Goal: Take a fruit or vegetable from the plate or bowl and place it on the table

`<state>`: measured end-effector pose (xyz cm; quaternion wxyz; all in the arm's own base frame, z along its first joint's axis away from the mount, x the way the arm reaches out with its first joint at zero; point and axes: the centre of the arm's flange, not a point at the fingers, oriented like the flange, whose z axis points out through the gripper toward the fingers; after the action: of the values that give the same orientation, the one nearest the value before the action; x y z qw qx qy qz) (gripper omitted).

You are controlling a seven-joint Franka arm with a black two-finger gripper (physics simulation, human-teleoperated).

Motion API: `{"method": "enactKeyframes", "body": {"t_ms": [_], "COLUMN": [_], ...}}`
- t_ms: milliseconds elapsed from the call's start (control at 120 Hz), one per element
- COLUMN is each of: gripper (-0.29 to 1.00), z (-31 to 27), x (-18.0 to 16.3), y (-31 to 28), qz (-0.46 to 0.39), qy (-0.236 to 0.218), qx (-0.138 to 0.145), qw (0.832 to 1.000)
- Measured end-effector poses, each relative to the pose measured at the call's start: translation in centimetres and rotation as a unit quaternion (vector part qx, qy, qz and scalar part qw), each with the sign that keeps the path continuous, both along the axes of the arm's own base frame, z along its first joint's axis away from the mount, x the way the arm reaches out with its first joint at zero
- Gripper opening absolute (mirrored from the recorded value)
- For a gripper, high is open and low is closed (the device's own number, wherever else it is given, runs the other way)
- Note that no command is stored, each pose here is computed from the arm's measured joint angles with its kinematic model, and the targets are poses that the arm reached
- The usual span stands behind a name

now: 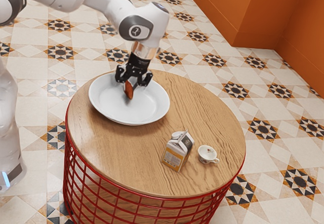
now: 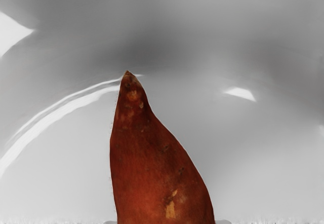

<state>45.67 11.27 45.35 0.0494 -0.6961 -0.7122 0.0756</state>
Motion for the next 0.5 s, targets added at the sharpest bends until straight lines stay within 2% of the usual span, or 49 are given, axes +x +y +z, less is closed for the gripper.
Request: {"method": "enactKeyframes", "body": {"t_ms": [325, 500], "gripper": [0.2, 0.19], "z": [4.2, 6.0], "x": [1.9, 4.2], "y": [0.0, 0.5], "qz": [-0.006, -0.005], "qy": [-0.044, -0.064], "qx": [0.013, 0.024], "qw": [0.999, 0.998]}}
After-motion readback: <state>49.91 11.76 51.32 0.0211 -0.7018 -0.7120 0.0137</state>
